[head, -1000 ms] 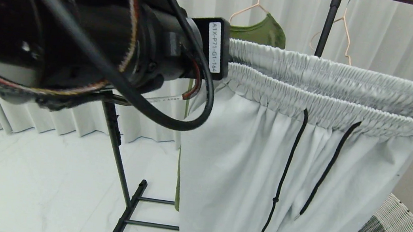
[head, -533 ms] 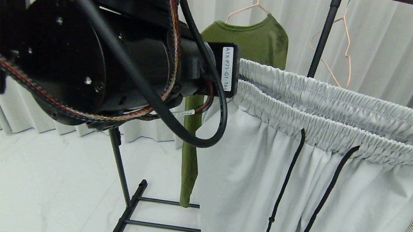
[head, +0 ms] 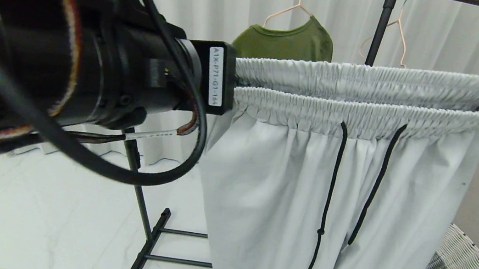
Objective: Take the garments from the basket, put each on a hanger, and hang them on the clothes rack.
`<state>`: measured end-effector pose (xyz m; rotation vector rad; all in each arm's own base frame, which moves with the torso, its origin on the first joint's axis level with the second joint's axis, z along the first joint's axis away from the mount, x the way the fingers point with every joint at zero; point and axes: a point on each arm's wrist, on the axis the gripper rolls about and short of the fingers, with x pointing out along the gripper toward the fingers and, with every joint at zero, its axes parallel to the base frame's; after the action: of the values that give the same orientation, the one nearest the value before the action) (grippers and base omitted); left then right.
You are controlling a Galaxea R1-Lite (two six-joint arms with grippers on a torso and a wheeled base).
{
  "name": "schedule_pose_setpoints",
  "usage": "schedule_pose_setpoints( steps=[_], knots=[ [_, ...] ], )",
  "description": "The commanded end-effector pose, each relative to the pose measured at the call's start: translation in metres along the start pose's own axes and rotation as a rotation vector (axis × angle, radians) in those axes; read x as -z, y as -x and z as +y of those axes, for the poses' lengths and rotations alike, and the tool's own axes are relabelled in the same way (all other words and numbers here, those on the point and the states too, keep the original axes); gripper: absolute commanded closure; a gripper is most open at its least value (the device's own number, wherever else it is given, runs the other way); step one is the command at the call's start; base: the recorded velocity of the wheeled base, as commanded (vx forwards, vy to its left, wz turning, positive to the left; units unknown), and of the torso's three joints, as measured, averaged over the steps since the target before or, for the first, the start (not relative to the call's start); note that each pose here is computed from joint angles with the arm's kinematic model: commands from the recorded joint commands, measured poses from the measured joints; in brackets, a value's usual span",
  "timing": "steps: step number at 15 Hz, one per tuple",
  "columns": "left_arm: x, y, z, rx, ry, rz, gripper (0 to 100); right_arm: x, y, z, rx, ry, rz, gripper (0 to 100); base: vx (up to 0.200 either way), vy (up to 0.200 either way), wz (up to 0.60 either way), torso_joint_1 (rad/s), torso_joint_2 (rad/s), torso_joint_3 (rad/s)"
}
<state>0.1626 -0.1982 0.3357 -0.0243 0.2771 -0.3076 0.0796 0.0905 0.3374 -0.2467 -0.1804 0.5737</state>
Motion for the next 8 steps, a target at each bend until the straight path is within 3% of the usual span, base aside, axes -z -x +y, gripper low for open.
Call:
schedule_pose_setpoints(
  steps=[1, 3, 5, 8],
  knots=[
    [-0.001, 0.034, 0.015, 0.040, 0.018, -0.034, 100, -0.001, -0.037, 0.008, 0.016, 0.006, 0.022, 100, 0.000, 0.000, 0.00, 0.000, 0.00, 0.000],
    [-0.005, 0.060, 0.020, 0.105, 0.037, -0.071, 100, -0.007, -0.064, 0.014, 0.030, -0.006, -0.011, 100, 0.000, 0.000, 0.00, 0.000, 0.00, 0.000],
    [-0.007, 0.087, 0.019, 0.227, 0.045, -0.097, 100, -0.013, -0.090, 0.020, 0.035, -0.013, -0.033, 100, 0.000, 0.000, 0.00, 0.000, 0.00, 0.000],
    [0.009, 0.099, 0.004, 0.319, -0.002, -0.062, 100, -0.013, -0.103, 0.024, 0.034, -0.013, -0.029, 100, 0.000, 0.000, 0.00, 0.000, 0.00, 0.000]
  ],
)
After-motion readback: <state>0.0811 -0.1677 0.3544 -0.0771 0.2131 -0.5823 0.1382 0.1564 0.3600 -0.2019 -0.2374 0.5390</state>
